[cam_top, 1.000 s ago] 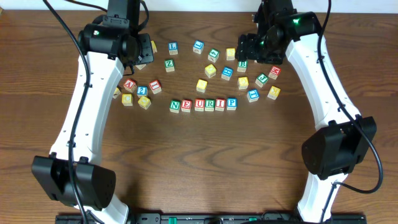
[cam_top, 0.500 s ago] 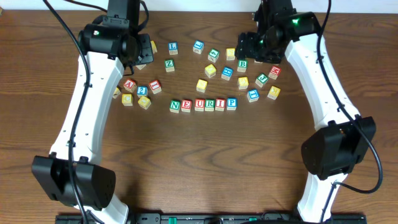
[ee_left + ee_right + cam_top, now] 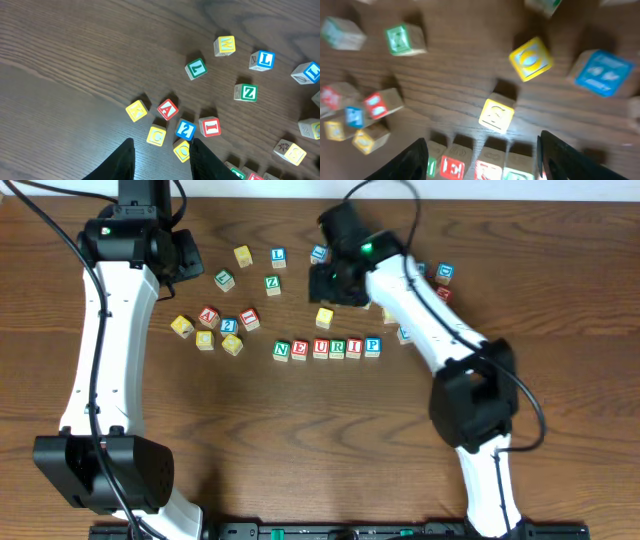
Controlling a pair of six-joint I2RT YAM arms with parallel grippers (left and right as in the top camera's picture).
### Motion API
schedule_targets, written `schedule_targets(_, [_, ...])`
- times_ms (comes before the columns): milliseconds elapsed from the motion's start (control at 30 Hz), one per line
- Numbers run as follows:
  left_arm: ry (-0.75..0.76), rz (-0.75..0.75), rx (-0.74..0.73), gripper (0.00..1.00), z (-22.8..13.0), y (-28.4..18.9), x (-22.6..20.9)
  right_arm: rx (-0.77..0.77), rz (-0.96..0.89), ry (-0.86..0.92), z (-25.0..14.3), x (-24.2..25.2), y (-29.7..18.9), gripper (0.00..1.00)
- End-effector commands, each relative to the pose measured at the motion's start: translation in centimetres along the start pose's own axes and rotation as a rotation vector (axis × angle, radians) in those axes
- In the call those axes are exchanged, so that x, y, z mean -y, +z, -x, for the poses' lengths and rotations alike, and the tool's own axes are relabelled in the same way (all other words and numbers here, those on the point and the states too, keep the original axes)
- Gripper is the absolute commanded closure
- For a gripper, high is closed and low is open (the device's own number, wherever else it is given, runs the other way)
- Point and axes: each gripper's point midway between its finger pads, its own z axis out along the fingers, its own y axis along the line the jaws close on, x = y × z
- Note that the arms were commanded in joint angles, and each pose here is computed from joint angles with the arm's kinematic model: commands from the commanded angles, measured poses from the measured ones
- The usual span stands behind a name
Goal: Spell out NEURIPS
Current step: 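Lower the right gripper and grasp the yellow S block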
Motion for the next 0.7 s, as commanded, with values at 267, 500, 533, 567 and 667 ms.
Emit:
schedule_targets(267, [0.012, 0.028, -0.034, 0.65, -0.7, 1.1, -0.4, 0.003, -0.111, 0.073, -0.6, 1.4, 4.0, 0.41])
schedule_targets(500, [0.012, 0.028, -0.036, 0.64, -0.8, 1.1, -0.4, -0.002, -0.119, 0.044, -1.1, 1.0, 5.5, 0.44])
schedule_targets(533, [0.012, 0.029, -0.036, 0.64, -0.8, 1.1, -0.4, -0.001, -0.123, 0.040, -1.2, 0.9, 5.6, 0.44])
schedule_targets(567, [0.012, 0.029, -0.036, 0.64, -0.8, 1.1, -0.4, -0.002, -0.132, 0.038, -1.3, 1.0, 5.9, 0.45])
schedule_targets(667, [0.012, 0.029, -0.036, 0.64, -0.8, 1.1, -0.4, -0.015, -0.145, 0.036, -1.7, 1.3, 6.7, 0.46])
